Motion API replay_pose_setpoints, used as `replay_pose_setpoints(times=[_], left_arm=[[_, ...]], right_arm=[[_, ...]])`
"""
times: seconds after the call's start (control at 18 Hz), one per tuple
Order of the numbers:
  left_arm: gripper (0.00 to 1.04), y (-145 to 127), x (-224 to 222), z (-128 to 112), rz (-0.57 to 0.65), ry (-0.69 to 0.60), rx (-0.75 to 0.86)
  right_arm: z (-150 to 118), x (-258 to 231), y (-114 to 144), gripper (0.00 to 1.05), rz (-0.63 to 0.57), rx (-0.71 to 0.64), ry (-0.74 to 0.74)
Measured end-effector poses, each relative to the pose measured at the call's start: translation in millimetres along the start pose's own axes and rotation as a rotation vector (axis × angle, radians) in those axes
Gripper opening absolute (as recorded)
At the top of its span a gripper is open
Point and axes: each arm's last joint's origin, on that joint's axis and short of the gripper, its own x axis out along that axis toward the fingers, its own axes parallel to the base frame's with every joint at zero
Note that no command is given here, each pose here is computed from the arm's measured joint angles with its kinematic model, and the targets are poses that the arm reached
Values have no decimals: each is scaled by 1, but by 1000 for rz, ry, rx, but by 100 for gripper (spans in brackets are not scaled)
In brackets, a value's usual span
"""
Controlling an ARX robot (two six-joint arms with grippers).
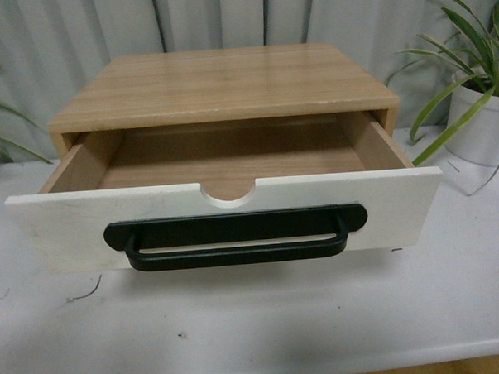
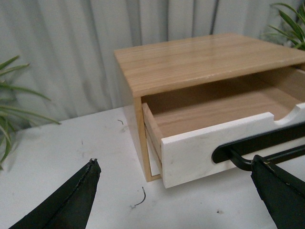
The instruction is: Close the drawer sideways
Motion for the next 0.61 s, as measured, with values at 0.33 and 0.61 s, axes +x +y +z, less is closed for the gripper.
replay_pose_setpoints(times=[0.33, 0.61], left_arm=[[98, -5, 29, -3, -252, 143, 402], [98, -7, 48, -5, -400, 223, 620]], right_arm=[[2, 20, 29, 98, 309, -488, 232], [1, 34, 39, 98, 416, -672, 302]])
